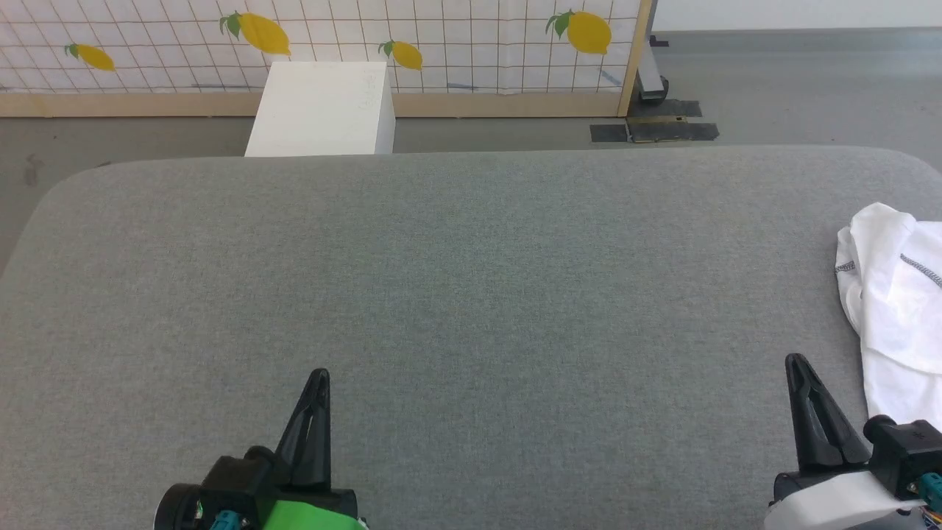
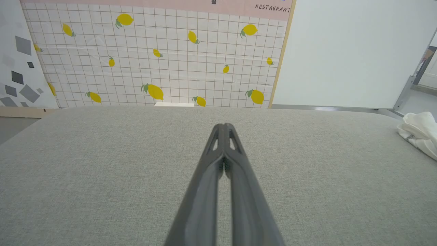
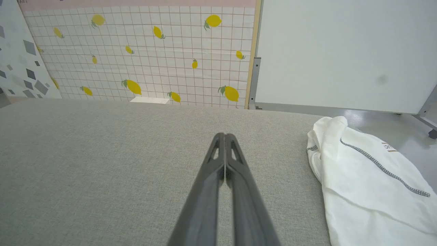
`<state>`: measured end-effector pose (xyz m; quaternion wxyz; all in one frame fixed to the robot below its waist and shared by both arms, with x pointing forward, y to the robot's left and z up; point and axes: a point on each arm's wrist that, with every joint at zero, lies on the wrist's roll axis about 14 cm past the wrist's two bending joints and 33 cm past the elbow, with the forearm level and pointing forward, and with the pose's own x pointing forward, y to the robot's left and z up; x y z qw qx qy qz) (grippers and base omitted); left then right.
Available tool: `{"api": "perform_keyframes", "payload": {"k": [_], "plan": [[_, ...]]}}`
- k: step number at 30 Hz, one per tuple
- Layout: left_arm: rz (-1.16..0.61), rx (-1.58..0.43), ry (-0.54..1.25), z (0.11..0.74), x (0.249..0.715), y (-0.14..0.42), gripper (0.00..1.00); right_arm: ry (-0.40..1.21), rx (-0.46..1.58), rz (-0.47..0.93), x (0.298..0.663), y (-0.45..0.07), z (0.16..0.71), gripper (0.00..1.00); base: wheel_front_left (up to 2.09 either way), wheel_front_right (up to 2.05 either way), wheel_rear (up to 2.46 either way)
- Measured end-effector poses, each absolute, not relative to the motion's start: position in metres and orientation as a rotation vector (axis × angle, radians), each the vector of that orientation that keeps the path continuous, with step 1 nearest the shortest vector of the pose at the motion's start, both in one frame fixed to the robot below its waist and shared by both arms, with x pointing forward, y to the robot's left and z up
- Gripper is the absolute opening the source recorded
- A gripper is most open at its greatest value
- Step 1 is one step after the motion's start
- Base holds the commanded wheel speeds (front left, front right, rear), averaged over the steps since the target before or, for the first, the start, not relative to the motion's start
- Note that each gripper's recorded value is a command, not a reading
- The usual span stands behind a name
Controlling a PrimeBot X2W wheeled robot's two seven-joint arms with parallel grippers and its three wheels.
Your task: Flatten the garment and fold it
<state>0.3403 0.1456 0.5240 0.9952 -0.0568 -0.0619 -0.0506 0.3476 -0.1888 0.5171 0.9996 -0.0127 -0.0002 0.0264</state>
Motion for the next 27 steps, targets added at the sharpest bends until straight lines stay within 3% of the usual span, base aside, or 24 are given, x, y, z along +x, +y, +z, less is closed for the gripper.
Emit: {"api": "perform_keyframes", "payload": {"k": [27], "plan": [[-0.086, -0.069, -0.079, 0.5197, 0.3454, 0.1526, 0.00, 0.012, -0.023, 0.071, 0.3501, -0.1821, 0.5148, 0.00, 0.00, 0.00, 0.00]]}}
